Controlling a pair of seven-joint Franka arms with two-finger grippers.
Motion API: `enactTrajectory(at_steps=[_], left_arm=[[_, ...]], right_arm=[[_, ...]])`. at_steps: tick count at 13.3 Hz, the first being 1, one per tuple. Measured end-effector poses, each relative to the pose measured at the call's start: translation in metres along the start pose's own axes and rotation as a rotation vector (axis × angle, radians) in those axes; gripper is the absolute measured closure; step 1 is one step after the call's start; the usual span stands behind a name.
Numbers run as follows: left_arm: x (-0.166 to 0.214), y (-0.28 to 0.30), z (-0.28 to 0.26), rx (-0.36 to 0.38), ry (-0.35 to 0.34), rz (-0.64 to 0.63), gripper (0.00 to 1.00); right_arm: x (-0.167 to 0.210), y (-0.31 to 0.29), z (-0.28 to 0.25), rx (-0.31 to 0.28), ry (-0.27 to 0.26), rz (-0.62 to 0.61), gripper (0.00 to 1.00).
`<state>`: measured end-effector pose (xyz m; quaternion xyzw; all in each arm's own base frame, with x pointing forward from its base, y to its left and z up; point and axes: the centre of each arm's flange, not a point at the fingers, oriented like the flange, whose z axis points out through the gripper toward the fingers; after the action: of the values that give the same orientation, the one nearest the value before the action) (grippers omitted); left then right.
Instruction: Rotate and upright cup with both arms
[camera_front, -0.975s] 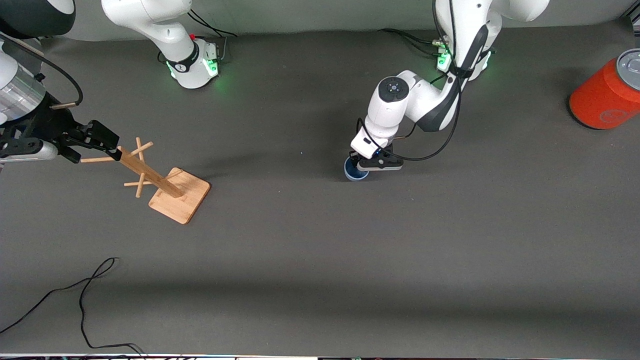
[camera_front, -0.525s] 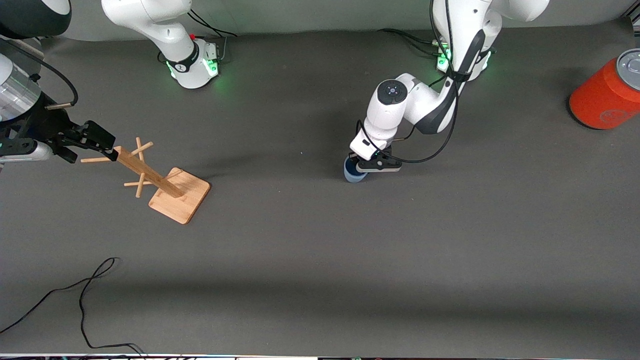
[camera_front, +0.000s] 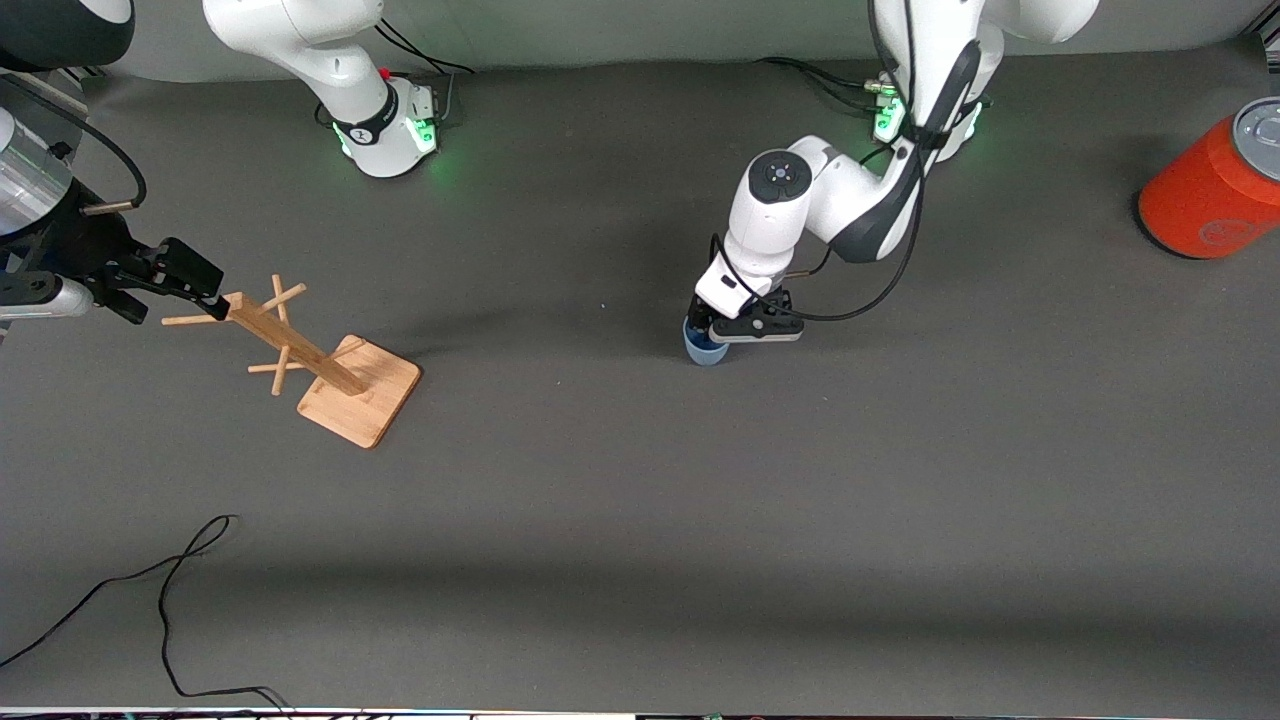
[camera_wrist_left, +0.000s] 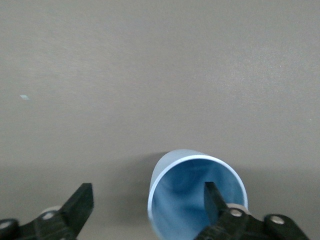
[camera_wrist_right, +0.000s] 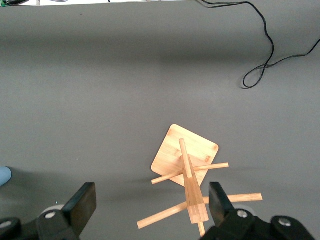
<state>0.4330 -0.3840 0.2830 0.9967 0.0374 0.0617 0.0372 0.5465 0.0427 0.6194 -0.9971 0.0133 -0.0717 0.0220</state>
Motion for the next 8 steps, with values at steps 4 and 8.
enactTrajectory(at_steps=[4,8], left_arm=[[0.012,-0.016,-0.101,-0.014,-0.134,0.005,0.00],[0.079,-0.116,-0.205,0.027,-0.294,0.025,0.00]], right_arm=[[-0.001,0.001,-0.001,-0.010,-0.006,-0.003,0.00],[-0.003,0.000,-0.001,-0.014,-0.012,-0.006,0.00]])
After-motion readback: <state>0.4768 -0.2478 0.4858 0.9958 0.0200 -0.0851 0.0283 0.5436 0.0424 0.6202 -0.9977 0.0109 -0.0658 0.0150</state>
